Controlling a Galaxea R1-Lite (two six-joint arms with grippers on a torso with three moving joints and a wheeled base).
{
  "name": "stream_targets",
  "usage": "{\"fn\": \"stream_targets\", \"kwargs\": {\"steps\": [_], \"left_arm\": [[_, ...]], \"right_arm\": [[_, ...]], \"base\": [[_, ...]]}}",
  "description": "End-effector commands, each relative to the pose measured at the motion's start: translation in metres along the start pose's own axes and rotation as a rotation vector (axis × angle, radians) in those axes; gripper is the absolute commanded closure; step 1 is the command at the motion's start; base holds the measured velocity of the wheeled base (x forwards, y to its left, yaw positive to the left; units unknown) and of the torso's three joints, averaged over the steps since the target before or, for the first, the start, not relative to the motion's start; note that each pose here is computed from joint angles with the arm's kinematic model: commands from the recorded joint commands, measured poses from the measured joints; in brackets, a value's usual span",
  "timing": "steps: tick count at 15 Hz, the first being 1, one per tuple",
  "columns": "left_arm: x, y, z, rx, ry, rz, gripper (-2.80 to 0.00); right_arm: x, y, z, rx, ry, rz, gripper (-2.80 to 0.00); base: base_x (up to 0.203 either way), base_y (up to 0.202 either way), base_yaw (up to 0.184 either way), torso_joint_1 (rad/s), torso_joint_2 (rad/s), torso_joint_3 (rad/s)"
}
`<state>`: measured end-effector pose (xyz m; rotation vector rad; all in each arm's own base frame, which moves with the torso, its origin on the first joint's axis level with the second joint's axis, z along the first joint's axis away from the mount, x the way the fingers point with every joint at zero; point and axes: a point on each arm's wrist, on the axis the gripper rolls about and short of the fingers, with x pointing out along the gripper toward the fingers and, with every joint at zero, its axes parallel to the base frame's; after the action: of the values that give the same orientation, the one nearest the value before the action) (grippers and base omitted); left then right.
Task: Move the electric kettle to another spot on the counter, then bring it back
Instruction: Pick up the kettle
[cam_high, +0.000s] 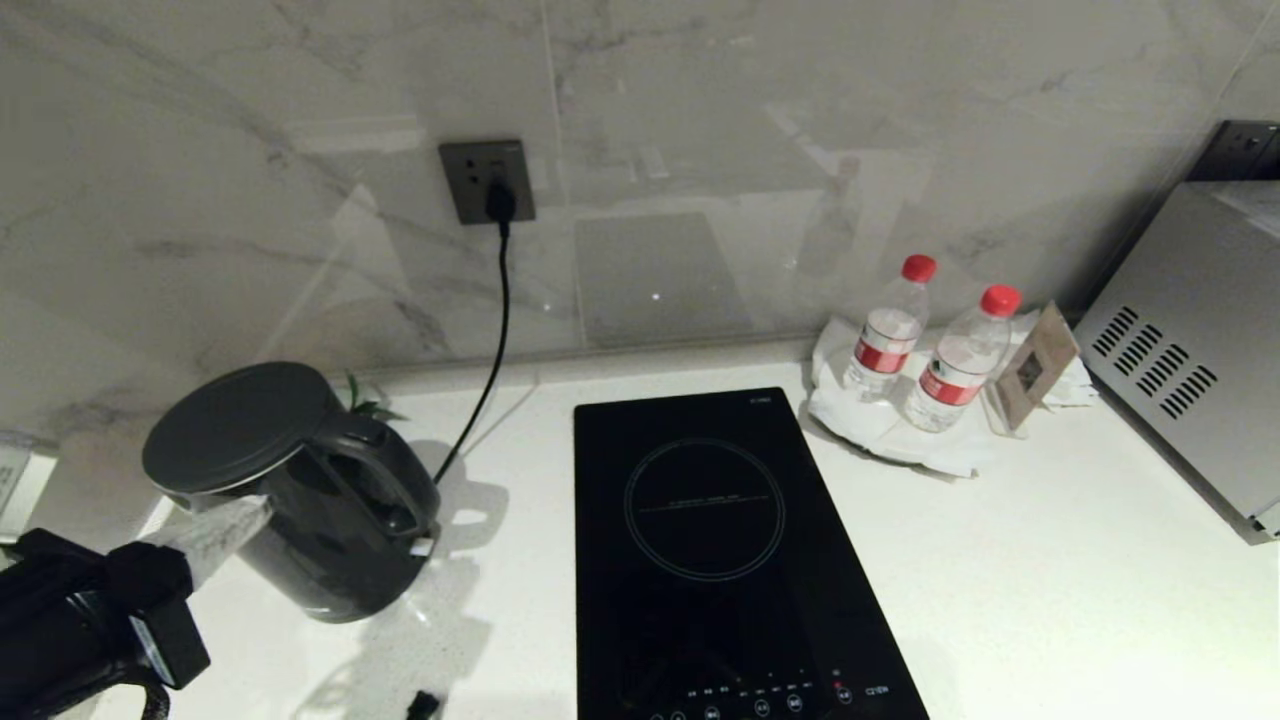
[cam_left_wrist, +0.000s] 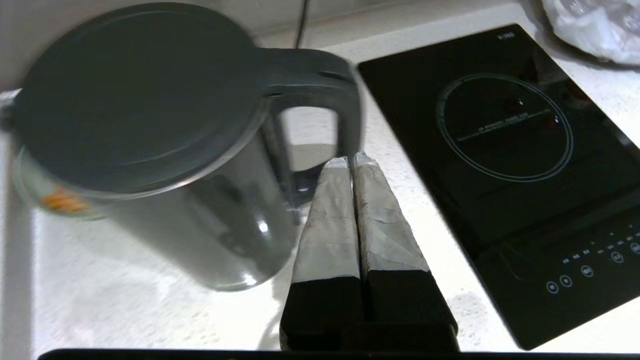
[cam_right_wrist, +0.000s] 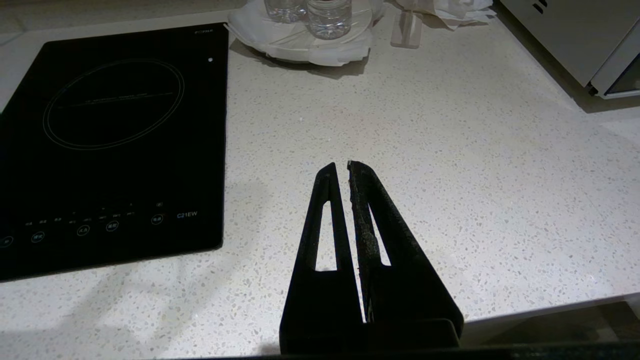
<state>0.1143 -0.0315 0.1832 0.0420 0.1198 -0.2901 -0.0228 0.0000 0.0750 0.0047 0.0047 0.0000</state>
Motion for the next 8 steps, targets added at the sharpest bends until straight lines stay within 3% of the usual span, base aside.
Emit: {"fn": "stream_targets", "kwargs": {"steps": [1, 4, 8], "left_arm": [[0.004, -0.019, -0.01, 0.021, 0.037, -0.067, 0.0], [-0.01, -0.026, -0.026, -0.006, 0.065, -0.093, 0.0], [0.0, -0.03, -0.033, -0.038, 0.131, -0.1, 0.0]], "right_arm": [[0.0, 0.0, 0.0, 0.001, 0.0, 0.0, 0.0], [0.0, 0.0, 0.0, 0.0, 0.0, 0.0, 0.0], [0.0, 0.0, 0.0, 0.001, 0.0, 0.0, 0.0]], "base": [[0.0, 0.0, 0.0, 0.0, 0.0, 0.0], [0.0, 0.0, 0.0, 0.0, 0.0, 0.0], [0.0, 0.0, 0.0, 0.0, 0.0, 0.0]]}}
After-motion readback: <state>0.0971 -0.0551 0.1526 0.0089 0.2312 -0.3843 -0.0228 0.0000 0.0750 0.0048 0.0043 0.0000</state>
